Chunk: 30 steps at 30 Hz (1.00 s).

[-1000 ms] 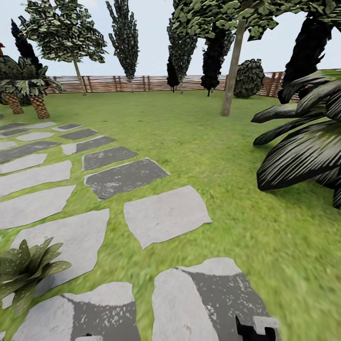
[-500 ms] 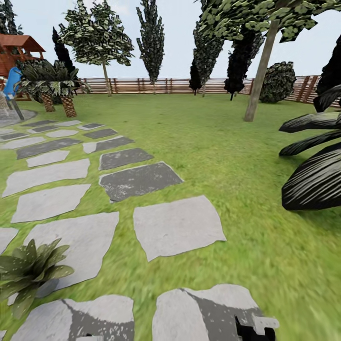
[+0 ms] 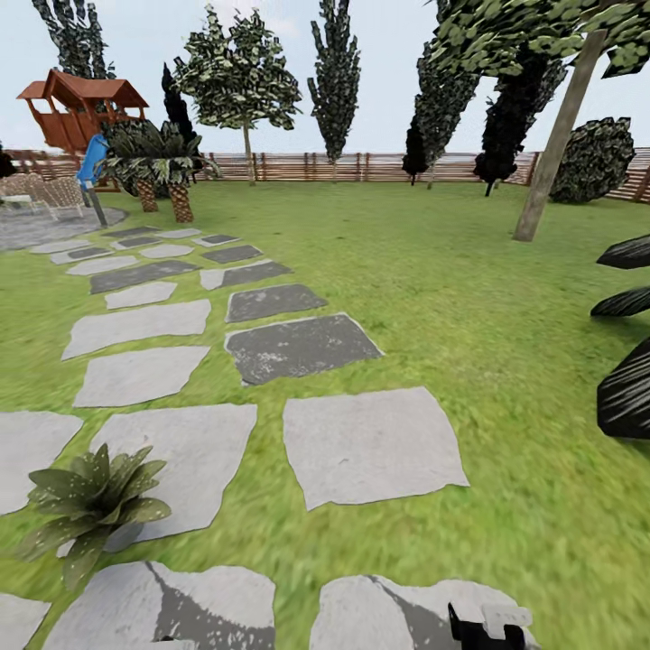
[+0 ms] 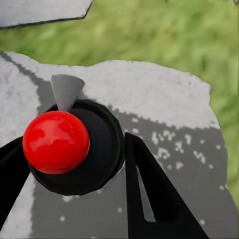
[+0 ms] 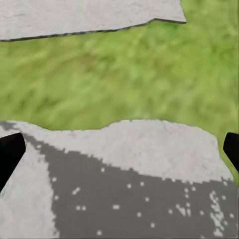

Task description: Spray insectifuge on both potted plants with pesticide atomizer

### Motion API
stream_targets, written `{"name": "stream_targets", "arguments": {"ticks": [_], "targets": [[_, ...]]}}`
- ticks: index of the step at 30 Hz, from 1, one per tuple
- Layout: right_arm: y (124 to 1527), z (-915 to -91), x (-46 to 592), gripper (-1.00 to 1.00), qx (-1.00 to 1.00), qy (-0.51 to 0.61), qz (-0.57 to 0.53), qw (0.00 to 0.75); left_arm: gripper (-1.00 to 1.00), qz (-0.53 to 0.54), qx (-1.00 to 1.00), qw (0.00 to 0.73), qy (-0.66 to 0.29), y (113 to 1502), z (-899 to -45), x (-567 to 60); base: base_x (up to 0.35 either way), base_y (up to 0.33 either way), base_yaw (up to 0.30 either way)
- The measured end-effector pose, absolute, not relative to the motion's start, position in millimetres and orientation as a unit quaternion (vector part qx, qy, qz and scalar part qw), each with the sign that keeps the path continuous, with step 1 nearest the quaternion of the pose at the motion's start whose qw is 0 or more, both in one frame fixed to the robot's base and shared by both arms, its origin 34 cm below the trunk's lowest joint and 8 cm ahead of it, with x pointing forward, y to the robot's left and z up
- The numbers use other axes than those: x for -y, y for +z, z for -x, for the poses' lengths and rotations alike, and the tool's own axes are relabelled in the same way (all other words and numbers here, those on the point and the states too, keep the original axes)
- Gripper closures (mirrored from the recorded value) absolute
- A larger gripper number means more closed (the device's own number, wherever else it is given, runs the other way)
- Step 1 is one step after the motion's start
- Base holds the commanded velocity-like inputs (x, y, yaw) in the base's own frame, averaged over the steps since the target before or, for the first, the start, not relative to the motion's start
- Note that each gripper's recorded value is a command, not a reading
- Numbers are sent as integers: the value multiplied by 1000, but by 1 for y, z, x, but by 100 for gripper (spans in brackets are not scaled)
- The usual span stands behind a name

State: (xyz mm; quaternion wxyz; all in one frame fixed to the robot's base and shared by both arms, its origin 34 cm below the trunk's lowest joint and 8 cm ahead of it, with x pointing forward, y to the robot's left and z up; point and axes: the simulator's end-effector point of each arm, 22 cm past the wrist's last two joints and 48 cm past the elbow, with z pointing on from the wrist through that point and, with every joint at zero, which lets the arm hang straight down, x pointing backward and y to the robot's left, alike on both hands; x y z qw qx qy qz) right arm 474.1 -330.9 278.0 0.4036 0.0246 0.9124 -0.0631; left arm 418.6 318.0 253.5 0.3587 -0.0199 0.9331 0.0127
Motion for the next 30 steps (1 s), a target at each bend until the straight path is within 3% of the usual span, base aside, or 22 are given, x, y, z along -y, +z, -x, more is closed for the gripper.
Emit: {"name": "stream_targets", "arguments": {"ticks": [30], "targets": [[278,-474,331,-100,-912,-63,-25,404,100,19,-933,358,12,254,-419,-317,322,-130,11]]}}
